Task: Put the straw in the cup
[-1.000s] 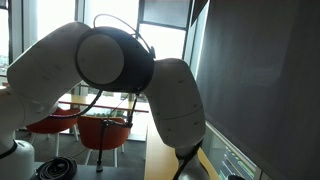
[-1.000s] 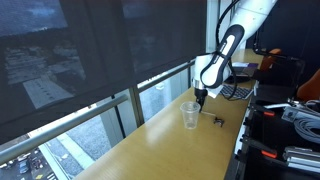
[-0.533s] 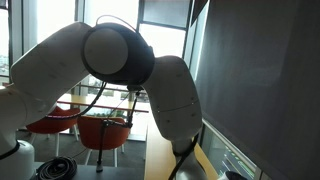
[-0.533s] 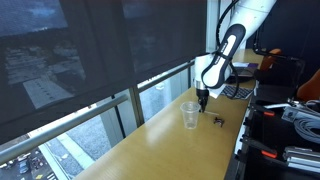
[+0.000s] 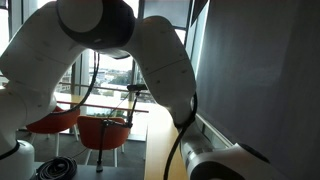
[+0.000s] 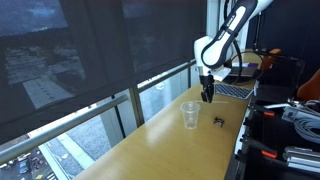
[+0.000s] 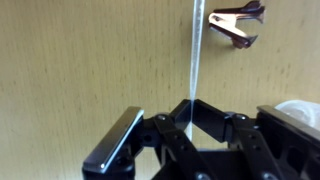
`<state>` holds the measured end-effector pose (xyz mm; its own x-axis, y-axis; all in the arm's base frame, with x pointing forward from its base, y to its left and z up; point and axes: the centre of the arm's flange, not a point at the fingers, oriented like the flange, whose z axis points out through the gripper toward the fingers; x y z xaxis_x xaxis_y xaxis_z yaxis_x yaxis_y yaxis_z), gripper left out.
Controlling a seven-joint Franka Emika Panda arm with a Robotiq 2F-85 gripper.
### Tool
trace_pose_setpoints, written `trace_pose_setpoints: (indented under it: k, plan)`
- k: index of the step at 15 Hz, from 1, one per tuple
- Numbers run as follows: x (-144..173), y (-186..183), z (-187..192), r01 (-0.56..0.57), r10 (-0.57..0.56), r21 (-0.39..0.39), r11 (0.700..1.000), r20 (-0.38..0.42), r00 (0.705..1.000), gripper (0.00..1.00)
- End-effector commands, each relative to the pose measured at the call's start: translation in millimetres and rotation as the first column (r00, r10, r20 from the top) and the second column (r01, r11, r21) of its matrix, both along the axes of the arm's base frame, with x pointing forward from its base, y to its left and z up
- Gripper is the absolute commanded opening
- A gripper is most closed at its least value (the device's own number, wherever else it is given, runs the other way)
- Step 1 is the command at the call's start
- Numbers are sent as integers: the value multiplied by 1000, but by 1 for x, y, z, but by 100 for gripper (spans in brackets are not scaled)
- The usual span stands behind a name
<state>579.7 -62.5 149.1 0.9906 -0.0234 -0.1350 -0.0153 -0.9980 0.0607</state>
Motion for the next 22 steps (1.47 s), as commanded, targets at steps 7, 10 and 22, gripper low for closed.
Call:
trace_pose_setpoints:
  k: [7,10,22]
  plan:
    - [-24,69,87,91,-18,255,963,-278,960,3]
    - [-28,97,96,80,-2,287,955,-261,965,3]
    - [18,66,70,150,-64,309,939,-271,960,3]
